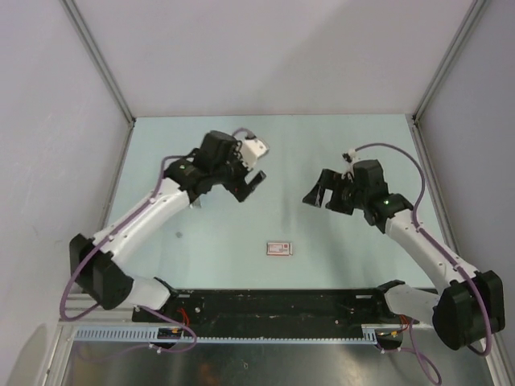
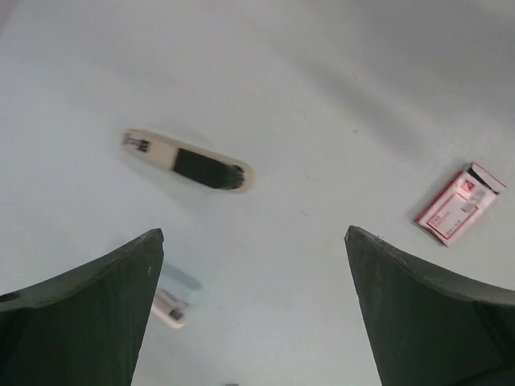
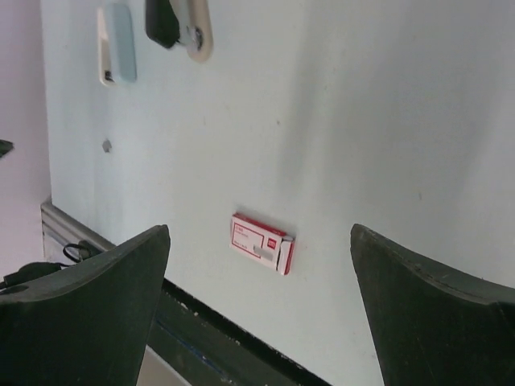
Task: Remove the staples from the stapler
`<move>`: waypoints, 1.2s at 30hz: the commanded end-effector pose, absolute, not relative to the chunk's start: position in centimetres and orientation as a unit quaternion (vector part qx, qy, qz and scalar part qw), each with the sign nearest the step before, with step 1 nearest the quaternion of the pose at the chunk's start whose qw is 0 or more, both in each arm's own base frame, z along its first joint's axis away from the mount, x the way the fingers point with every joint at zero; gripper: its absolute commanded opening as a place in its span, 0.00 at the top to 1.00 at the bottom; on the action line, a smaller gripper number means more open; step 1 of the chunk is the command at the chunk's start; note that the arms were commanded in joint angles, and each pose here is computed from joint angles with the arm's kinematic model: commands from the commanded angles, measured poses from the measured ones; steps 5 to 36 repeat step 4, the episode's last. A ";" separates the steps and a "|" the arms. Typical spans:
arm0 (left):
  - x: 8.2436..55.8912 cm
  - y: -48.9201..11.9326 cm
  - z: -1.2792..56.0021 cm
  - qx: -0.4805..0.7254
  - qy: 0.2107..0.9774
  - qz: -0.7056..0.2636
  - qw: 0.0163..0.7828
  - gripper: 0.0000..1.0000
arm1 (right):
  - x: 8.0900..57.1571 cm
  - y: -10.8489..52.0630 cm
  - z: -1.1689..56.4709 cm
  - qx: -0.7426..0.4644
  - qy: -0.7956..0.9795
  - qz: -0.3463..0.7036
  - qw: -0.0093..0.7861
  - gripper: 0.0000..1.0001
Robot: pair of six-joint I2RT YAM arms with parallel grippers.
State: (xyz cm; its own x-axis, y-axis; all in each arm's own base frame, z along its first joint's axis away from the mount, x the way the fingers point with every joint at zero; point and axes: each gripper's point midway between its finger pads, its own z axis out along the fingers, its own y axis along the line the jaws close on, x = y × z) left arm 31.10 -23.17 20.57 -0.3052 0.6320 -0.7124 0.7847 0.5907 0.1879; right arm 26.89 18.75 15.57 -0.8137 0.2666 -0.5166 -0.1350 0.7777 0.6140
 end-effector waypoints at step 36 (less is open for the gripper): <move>32.5 -18.5 25.8 0.376 0.811 -0.096 0.438 0.01 | 28.7 17.5 19.9 0.000 0.884 0.299 0.359 0.01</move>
